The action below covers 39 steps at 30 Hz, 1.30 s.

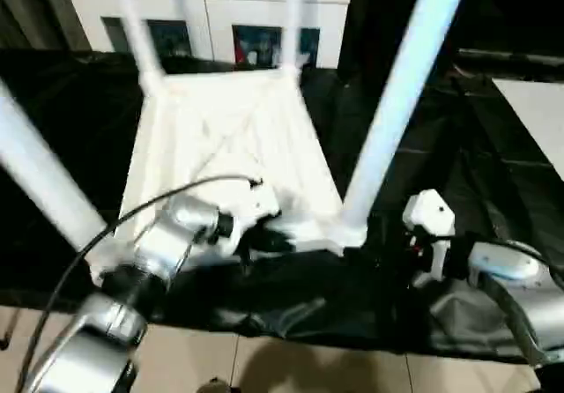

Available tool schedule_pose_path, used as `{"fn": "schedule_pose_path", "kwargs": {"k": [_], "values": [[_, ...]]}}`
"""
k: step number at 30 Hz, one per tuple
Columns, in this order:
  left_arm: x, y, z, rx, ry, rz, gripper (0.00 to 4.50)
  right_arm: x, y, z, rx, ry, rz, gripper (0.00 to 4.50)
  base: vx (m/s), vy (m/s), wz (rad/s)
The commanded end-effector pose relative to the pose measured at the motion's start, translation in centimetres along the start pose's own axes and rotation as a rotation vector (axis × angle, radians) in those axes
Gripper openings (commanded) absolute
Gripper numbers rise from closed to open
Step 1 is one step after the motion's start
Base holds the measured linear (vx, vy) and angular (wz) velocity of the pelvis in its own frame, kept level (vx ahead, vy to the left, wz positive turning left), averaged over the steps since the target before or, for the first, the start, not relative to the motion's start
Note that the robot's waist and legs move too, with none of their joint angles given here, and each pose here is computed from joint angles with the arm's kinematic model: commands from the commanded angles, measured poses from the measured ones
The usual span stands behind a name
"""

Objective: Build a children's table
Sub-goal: Rotate leg to tighten

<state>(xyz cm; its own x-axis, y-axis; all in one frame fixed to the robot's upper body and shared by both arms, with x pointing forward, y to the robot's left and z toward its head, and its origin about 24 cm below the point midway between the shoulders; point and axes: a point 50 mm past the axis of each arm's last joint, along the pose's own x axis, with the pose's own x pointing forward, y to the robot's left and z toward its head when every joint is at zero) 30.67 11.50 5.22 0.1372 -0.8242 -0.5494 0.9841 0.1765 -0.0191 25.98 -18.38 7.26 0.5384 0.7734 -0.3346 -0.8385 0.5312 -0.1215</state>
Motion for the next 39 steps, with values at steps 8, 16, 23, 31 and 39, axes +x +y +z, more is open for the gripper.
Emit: {"fn": "schedule_pose_path", "kwargs": {"k": [8,16,23,31,39], "values": [[-0.4,-1.2,-0.4,0.039,0.059,-0.012,0.0,1.3,-1.4,-0.4,0.003,0.053,-0.037,4.5,0.0,0.0,0.0],[-0.5,-1.0,-0.3,0.054,0.076,-0.004,0.0,2.7,-1.0,-0.7,0.058,0.06,0.067,4.15,0.0,0.0,0.0],[-0.8,-0.9,-0.2,0.052,0.085,0.009,0.0,2.8,-1.2,-0.9,0.074,0.064,0.081,3.65,0.0,0.0,0.0],[-0.9,-1.0,-0.4,0.048,0.088,0.002,0.0,2.8,-1.0,-0.9,0.099,0.037,0.098,2.85,0.0,0.0,0.0],[0.3,-0.2,-0.2,-0.005,0.031,0.161,0.0,4.2,-1.6,-2.8,0.196,0.044,-0.224,2.72,0.0,0.0,0.0]]}}
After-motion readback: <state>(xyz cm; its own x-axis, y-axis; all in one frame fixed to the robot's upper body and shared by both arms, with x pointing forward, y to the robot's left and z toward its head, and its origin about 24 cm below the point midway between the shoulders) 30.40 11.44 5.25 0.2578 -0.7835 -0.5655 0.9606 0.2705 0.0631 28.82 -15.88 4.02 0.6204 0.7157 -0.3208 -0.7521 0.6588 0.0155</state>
